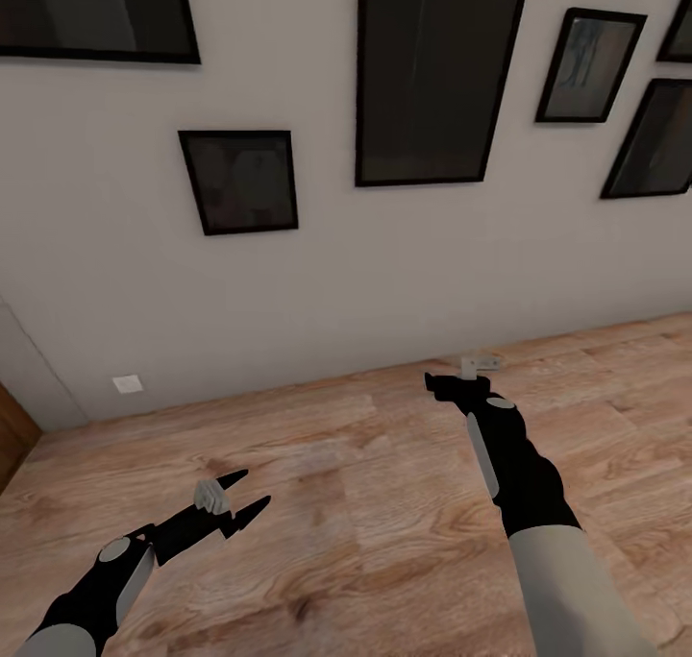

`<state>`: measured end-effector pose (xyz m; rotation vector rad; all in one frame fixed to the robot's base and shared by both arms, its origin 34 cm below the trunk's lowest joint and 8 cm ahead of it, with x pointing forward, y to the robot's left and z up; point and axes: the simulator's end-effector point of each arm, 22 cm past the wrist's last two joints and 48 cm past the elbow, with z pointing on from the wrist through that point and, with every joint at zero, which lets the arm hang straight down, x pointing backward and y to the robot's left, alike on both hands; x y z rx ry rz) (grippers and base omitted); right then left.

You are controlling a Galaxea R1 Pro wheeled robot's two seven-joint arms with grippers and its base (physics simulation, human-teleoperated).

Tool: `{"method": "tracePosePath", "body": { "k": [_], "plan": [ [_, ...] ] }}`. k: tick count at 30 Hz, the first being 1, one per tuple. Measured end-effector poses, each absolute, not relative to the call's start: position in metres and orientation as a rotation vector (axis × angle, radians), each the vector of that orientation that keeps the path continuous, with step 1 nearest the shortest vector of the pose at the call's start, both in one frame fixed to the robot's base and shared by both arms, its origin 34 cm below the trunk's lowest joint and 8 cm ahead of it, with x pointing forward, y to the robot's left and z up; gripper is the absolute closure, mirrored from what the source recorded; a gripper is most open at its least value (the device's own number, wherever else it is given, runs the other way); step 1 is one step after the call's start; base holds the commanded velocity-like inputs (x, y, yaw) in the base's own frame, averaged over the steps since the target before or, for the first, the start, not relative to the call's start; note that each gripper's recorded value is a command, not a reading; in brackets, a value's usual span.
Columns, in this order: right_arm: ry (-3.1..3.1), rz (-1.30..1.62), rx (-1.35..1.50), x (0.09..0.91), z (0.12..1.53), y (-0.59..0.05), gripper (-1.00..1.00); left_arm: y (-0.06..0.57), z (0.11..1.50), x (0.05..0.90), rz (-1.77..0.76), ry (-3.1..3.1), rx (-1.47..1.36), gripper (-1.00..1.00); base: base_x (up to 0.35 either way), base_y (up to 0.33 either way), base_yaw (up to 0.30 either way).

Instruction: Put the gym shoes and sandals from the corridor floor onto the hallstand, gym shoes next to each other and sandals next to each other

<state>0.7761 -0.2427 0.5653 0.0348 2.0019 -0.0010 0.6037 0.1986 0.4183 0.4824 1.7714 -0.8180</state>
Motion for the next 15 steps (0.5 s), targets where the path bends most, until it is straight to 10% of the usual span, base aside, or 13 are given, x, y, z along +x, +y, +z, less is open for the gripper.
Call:
{"method": "tracePosePath", "body": {
  "k": [15],
  "plan": [
    [2.002,-0.001,0.035,0.7762,0.5654,-0.2428,-1.0,0.1987,0.4185,0.6038,-0.818,1.771,0.481,-1.0,0.0,0.0,-0.292]
  ]
}}
